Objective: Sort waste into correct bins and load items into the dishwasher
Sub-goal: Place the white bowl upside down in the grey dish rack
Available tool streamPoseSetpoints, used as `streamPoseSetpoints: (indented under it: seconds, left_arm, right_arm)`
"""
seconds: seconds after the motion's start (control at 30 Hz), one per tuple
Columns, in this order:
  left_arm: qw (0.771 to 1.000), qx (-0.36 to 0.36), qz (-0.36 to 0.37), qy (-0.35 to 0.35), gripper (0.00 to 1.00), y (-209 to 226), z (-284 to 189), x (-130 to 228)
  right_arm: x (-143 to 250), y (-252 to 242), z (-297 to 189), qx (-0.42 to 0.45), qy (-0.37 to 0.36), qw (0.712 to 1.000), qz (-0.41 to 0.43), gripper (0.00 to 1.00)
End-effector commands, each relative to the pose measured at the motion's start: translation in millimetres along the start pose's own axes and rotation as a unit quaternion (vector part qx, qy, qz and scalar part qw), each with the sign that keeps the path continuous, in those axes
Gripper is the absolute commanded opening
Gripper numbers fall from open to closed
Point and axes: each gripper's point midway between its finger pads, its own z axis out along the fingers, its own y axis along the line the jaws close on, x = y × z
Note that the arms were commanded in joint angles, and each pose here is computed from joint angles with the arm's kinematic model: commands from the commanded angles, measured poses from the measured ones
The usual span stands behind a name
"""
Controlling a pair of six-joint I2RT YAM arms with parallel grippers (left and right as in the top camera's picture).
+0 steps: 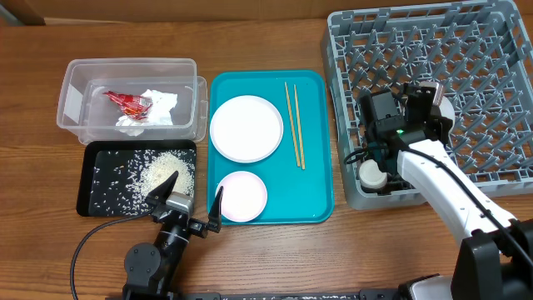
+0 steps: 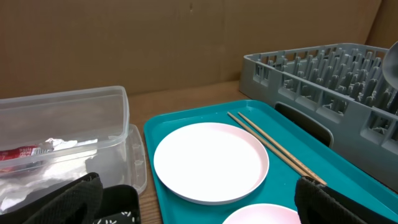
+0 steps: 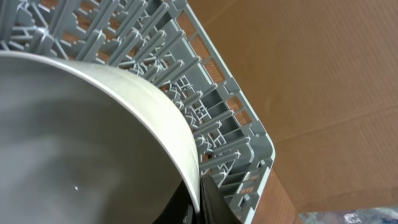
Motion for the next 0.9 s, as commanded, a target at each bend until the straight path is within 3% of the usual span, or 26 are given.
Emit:
streamPoseSetpoints:
  seconds: [0.0, 0.23, 0.33, 0.47, 0.53, 0.87]
  left_arm:
    - [1.0, 0.005, 0.007, -0.004, 1.0, -1, 0, -1]
    - [1.0, 0.005, 0.007, -0.004, 1.0, -1, 0, -1]
    - [1.0, 0.005, 0.007, -0.004, 1.0, -1, 0, -1]
    - [1.0, 0.005, 0.007, -0.004, 1.0, -1, 0, -1]
    - [1.0, 0.005, 0.007, -0.004, 1.0, -1, 0, -1]
    - [1.0, 0.005, 0.007, -0.004, 1.0, -1, 0, -1]
  right_arm:
    - [10, 25, -11, -0.045, 0.006, 0.998, -0.033, 0.04]
    - [9, 36, -29, -0.06, -0.013, 0.996, -0.059, 0.08]
    - [11, 37, -33, -0.062, -0.015, 0.995, -0.071, 0.18]
    - [4, 26, -34, -0.032, -0.031, 0.997, -0.068, 0.12]
    - [-4, 18, -33, -0.009, -0.043, 0.997, -0.057, 0.04]
    - [-13, -18, 4, 0.057, -0.018, 0.998, 0.017, 0.04]
